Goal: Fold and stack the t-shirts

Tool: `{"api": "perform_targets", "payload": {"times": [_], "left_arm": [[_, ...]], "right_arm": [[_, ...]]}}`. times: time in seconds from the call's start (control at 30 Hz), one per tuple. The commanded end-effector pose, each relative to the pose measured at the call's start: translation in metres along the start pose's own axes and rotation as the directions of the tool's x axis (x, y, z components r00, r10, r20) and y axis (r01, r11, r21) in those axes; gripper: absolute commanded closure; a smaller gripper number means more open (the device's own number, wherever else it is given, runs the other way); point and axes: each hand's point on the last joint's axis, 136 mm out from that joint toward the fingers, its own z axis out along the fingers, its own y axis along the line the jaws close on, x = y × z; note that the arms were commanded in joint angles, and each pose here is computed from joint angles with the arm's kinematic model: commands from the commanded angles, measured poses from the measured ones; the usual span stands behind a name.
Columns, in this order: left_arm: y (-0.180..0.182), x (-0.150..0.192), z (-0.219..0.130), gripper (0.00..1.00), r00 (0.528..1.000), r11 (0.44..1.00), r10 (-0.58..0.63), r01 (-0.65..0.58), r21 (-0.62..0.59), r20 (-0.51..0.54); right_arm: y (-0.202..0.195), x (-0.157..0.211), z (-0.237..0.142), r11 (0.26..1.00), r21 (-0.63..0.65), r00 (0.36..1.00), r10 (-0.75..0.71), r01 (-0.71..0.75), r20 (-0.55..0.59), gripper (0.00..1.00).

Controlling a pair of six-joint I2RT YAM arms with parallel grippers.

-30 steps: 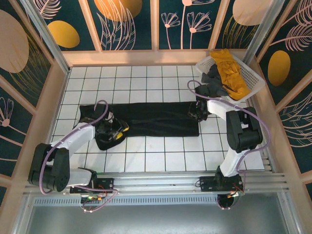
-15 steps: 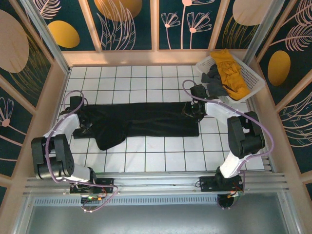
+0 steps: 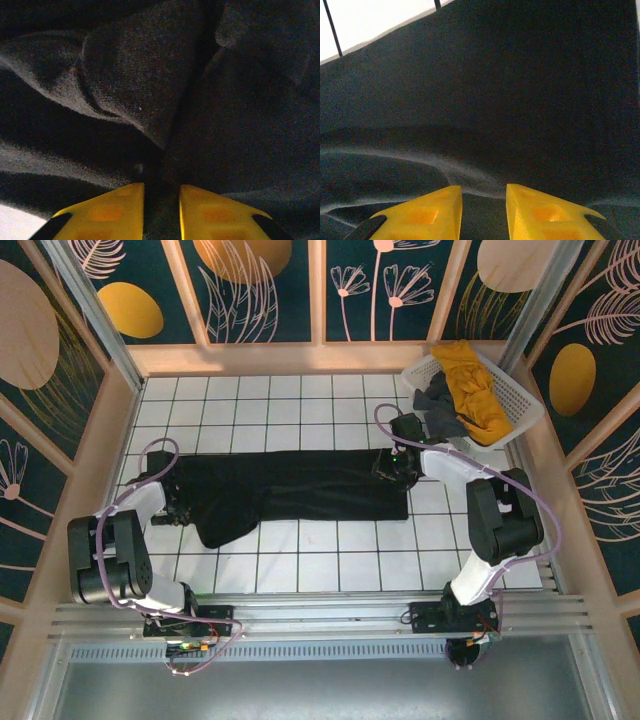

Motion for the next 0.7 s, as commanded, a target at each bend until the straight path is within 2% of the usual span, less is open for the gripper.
{"api": "perform_targets", "payload": {"times": [0.0, 0.07, 0.17, 0.5, 0.67], "left_arm": [[-0.010, -0.007, -0.011, 0.87, 0.999, 0.999, 0.005, -0.007, 0.054, 0.041], [-0.013, -0.009, -0.016, 0.94, 0.999, 0.998, 0.001, -0.005, 0.065, 0.052], [-0.018, -0.014, -0.027, 0.99, 0.998, 0.996, -0.018, 0.013, 0.084, 0.063], [-0.039, -0.041, -0.060, 1.00, 0.992, 0.991, -0.078, 0.066, 0.116, 0.104], [-0.048, -0.056, -0.065, 0.98, 0.990, 0.991, -0.082, 0.069, 0.114, 0.116]], "right_arm": [[0.005, -0.005, -0.004, 1.000, -0.013, 1.000, -0.014, 0.015, 0.017, 0.70], [0.005, -0.005, -0.003, 1.000, -0.009, 1.000, -0.013, 0.013, 0.016, 0.70], [0.003, -0.005, -0.003, 1.000, -0.002, 1.000, -0.013, 0.013, 0.015, 0.70], [-0.001, -0.005, 0.000, 1.000, 0.015, 1.000, -0.004, 0.004, 0.009, 0.70], [-0.004, -0.006, 0.001, 1.000, 0.028, 1.000, 0.005, -0.006, 0.007, 0.70]]}}
